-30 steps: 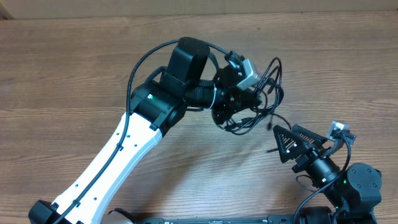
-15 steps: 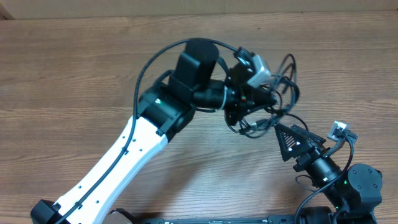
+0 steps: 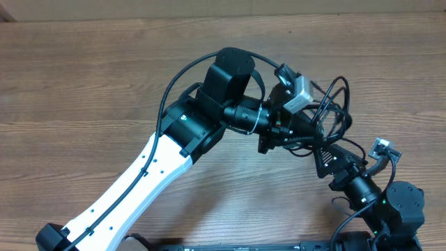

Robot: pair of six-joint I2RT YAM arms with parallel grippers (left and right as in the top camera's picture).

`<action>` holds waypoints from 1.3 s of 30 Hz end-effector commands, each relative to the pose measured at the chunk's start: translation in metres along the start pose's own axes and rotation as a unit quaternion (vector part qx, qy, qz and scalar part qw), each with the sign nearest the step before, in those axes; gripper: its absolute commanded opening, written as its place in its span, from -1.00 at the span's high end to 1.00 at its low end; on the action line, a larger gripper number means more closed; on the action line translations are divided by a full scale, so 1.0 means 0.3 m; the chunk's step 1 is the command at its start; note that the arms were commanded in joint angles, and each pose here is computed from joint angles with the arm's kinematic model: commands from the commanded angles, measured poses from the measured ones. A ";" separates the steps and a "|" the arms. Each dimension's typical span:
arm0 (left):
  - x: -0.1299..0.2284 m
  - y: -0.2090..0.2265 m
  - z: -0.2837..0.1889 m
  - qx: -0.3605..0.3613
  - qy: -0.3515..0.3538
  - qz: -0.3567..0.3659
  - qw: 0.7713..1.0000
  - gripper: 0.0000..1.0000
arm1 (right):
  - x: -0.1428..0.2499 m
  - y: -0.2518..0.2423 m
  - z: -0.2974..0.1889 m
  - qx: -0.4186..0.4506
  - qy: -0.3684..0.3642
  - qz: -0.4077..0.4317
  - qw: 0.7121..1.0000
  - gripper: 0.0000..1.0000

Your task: Untangle cables

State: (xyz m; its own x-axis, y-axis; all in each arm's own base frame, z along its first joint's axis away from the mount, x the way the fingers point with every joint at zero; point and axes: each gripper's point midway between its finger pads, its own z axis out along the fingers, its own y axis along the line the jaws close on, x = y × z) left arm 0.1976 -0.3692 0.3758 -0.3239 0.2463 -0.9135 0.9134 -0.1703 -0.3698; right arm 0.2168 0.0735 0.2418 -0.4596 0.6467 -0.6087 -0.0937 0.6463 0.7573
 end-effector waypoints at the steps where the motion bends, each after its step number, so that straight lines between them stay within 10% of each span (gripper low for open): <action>1: -0.047 -0.135 -0.031 0.092 -0.008 0.025 0.995 0.92 | -0.034 -0.013 -0.009 0.019 -0.025 0.000 1.000 -0.79; 16: -0.076 -0.185 -0.145 0.170 -0.022 0.047 0.984 0.92 | -0.037 -0.119 -0.022 0.098 -0.043 0.012 0.994 -0.80; 39: -0.111 0.004 -0.405 0.070 -0.065 -0.001 0.995 0.92 | -0.039 -0.202 -0.044 0.161 -0.058 0.017 0.985 -0.83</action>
State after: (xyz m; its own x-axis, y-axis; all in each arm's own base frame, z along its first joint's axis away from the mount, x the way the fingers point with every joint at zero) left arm 0.2434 -0.2784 0.4082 -0.3858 0.1410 -0.9117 0.8693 -0.2754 -0.4104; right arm 0.2157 0.0407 0.2097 -0.4147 0.6854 -0.5985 0.1297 0.6956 0.7067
